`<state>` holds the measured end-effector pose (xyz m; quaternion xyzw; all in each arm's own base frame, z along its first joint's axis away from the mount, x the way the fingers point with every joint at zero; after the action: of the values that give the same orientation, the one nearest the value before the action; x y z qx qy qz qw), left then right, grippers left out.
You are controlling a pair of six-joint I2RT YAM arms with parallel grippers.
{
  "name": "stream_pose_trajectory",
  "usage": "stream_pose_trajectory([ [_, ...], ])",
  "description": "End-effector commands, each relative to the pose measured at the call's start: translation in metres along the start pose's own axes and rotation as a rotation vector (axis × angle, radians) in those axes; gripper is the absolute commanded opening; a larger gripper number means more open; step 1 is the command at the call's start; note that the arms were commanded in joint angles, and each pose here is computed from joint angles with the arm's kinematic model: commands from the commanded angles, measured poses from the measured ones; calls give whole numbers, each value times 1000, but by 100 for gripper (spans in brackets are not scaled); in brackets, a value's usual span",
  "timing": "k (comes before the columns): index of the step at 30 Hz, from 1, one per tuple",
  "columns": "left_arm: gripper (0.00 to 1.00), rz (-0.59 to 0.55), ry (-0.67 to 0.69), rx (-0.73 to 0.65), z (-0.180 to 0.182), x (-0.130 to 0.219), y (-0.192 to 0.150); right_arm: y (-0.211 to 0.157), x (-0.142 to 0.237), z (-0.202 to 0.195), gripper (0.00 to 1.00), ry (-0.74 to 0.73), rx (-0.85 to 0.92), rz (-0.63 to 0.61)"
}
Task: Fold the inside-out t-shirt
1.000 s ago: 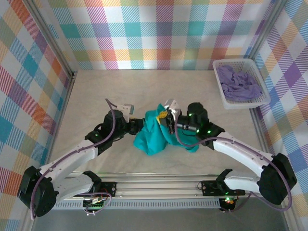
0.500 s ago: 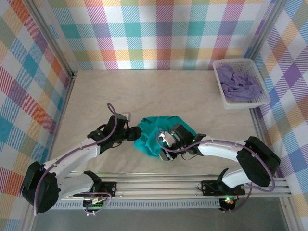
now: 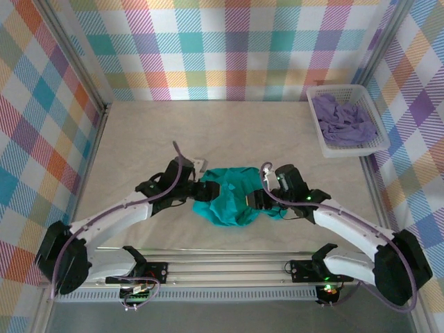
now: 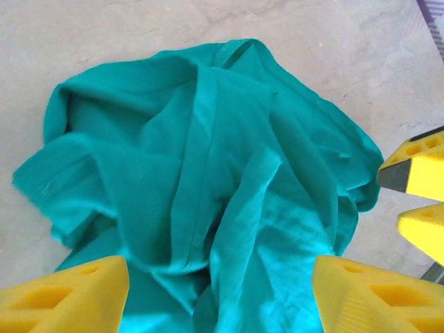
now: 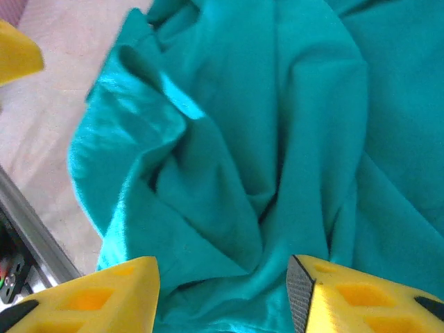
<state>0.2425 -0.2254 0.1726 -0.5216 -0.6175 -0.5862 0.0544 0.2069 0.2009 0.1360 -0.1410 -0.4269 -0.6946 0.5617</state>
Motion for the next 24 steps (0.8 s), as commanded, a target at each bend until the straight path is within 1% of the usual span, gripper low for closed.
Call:
stream_pose_trajectory([
  [1, 69, 35, -36, -98, -11, -19, 9, 2, -7, 5, 51, 14, -64, 52],
  [4, 65, 67, -38, -117, -14, -38, 12, -5, -18, 7, 47, 62, -86, 104],
  [5, 61, 77, -31, -117, -13, -44, 13, -7, -21, 7, 45, 75, -91, 115],
  [7, 48, 94, -31, -123, -13, -54, 15, -10, -27, 8, 44, 95, -98, 132],
  [9, 26, 88, -24, -118, -12, -57, 20, -11, -30, 10, 42, 126, -101, 142],
  [11, 10, 54, -42, -120, -16, -50, 25, -10, -32, 10, 39, 123, -93, 146],
  [12, 5, 27, -70, -127, -21, -42, 27, -8, -30, 10, 37, 104, -76, 142],
  [14, 1, -13, -147, -146, -30, -25, 22, -5, -25, 6, 36, 57, -48, 130],
  [16, 0, -10, -190, -145, -33, -9, 6, 2, -18, 5, 36, 34, -26, 101],
  [18, 0, 19, -197, -111, -31, 3, -16, 10, -10, 5, 37, 25, -10, 65],
  [22, 4, 67, -179, 11, -19, 18, -63, 26, -1, 13, 38, 35, 40, 15],
  [24, 6, 68, -177, 52, -16, 24, -76, 32, -2, 19, 39, 50, 58, 13],
])
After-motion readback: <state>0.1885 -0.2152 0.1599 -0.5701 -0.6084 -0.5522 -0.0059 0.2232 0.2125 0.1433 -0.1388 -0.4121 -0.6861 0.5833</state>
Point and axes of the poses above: each hand's point on the last joint's axis, 136 mm out from that joint toward the fingers, its own x axis back along the fingers, its own z axis along the line the jaws close on, y = z × x, the point moved 4 cm from there along x, back along the fingers, and after that the axes turned 10 degrees about -x, right-handed, at the moved point
